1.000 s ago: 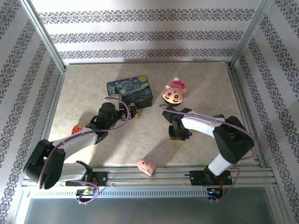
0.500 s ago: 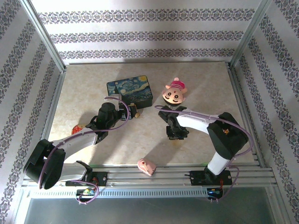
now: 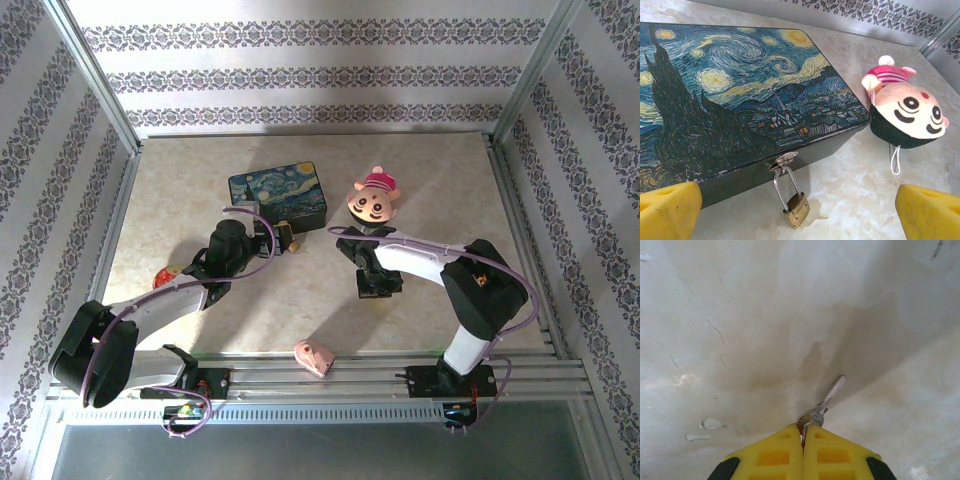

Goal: Unlock the padlock with the key

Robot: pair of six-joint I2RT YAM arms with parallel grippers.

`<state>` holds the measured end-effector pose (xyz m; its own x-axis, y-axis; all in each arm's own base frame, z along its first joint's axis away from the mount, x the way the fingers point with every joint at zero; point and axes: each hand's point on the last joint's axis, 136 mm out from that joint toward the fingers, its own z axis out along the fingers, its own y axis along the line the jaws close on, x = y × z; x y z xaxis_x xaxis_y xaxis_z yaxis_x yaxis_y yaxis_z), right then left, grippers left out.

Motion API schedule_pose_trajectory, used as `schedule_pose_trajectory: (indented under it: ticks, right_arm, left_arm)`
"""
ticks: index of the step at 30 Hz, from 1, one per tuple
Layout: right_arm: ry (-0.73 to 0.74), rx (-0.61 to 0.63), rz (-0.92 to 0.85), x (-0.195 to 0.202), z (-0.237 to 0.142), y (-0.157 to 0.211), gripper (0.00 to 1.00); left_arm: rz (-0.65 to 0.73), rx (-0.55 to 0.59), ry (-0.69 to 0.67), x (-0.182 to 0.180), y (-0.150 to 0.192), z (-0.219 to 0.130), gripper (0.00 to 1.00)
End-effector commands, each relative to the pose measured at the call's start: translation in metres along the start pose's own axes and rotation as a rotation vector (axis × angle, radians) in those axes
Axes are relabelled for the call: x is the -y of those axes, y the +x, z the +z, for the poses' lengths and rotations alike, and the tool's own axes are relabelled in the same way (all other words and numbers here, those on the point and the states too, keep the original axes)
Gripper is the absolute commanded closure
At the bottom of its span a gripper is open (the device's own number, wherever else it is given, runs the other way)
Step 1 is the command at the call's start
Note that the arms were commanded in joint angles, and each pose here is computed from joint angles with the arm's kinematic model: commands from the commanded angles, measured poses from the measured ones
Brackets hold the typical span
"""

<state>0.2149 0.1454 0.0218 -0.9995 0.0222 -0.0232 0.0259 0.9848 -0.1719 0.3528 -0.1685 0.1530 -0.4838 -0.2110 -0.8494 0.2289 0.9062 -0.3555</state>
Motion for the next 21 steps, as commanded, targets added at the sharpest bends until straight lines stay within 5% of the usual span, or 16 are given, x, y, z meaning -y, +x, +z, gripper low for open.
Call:
schedule_pose_trajectory:
  ticks: [1, 11, 21]
  right_arm:
    - [-0.02, 0.07, -0.015, -0.001, -0.03, -0.009, 1.0]
    - [-0.356, 0.188, -0.011, -0.027, -0.114, -0.022, 1.0]
    - [-1.109, 0.293, -0.07, -0.067, -0.233, -0.029, 1.0]
  left_arm:
    - [0.034, 0.056, 0.026, 0.009, -0.016, -0.007, 0.01]
    - [0.125, 0.115, 0.109, 0.026, -0.032, -0.024, 0.01]
    - [0.229, 0.204, 0.326, 0.067, -0.049, -0.053, 0.01]
